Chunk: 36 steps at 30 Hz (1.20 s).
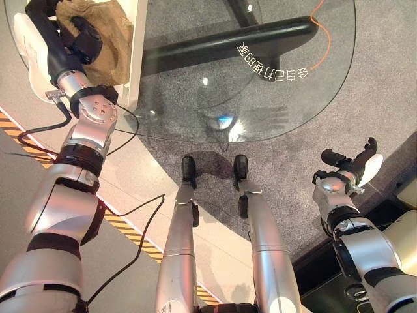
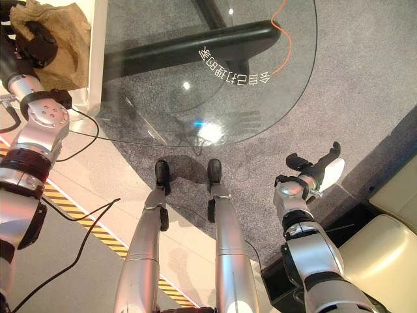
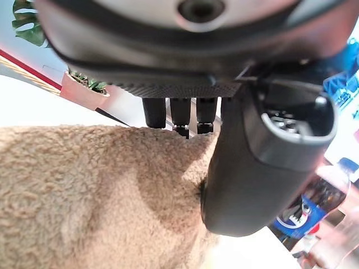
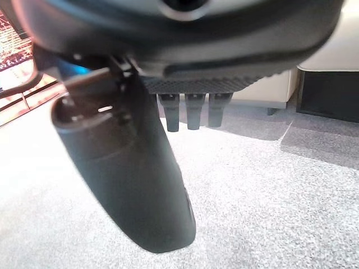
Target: Wipe the table with a cloth and put it in the basket.
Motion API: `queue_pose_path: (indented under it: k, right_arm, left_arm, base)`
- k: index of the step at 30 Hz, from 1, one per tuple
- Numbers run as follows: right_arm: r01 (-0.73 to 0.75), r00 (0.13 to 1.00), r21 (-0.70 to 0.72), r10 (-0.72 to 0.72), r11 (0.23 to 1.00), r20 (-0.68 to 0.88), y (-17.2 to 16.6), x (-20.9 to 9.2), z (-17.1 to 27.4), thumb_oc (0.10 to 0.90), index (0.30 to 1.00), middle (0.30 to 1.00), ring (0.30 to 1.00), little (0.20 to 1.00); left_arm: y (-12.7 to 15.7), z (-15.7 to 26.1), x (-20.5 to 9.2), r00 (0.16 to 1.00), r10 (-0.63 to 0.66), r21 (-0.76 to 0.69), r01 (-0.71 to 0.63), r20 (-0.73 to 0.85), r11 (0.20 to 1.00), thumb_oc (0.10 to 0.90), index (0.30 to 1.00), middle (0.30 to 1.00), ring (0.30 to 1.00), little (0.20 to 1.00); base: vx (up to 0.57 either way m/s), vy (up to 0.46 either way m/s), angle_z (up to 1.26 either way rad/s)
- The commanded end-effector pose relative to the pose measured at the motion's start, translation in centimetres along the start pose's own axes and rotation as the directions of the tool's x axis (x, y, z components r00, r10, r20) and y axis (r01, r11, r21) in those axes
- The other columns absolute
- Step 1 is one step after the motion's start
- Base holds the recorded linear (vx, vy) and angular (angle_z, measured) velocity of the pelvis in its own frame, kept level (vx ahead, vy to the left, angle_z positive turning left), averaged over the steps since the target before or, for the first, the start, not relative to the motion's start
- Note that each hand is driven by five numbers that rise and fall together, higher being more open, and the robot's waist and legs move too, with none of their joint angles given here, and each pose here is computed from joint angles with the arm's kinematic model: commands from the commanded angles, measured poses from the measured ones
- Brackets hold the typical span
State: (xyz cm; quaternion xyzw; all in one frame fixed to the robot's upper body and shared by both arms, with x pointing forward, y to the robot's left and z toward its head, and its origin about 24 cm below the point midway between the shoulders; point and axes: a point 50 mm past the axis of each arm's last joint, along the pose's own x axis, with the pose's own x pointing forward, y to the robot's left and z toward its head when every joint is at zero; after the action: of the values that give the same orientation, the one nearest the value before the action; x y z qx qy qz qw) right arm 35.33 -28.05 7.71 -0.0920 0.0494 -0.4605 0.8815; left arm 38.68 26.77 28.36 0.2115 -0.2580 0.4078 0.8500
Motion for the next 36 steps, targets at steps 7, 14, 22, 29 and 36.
queue_pose_path:
  k: [7, 14, 22, 29, 36]
  right_arm:
    - [0.106, 0.993, -0.009, -0.105, 0.994, 0.047, -2.7, 1.9, 0.7, 0.800, 0.900, 0.900, 0.900, 0.900]
    - [0.108, 0.993, -0.007, -0.108, 0.994, 0.048, -2.7, 1.9, 0.8, 0.800, 0.900, 0.900, 0.900, 0.900]
    - [0.107, 0.993, -0.003, -0.106, 0.994, 0.047, -2.6, 1.8, 0.7, 0.800, 0.900, 0.900, 0.900, 0.900]
    - [0.099, 0.994, -0.011, -0.099, 0.995, 0.039, -2.5, 1.6, 0.2, 0.800, 0.900, 0.900, 0.900, 0.900]
    - [0.013, 1.000, -0.017, -0.013, 1.000, 0.008, -2.1, 1.0, -1.2, 0.800, 0.900, 0.900, 0.900, 0.900]
  left_arm:
    - [3.7, 3.2, 3.8, 0.990, 0.117, -0.022, -0.116, 0.078, 0.993, 0.800, 0.900, 0.900, 0.900, 0.900]
    - [3.6, 3.2, 3.7, 0.991, 0.113, -0.028, -0.111, 0.072, 0.993, 0.800, 0.900, 0.900, 0.900, 0.900]
    - [3.4, 3.0, 3.4, 0.991, 0.116, -0.042, -0.113, 0.066, 0.993, 0.800, 0.900, 0.900, 0.900, 0.900]
    - [3.6, 2.9, 3.2, 0.986, 0.152, -0.073, -0.147, 0.064, 0.986, 0.800, 0.900, 0.900, 0.900, 0.900]
    - [4.3, 3.3, 2.9, 0.963, 0.247, -0.154, -0.230, 0.104, 0.961, 0.800, 0.900, 0.900, 0.900, 0.900]
  base:
    - [0.00, 0.000, 0.00]
    - [0.00, 0.000, 0.00]
    - [0.00, 0.000, 0.00]
    - [0.00, 0.000, 0.00]
    - [0.00, -0.009, 0.00]
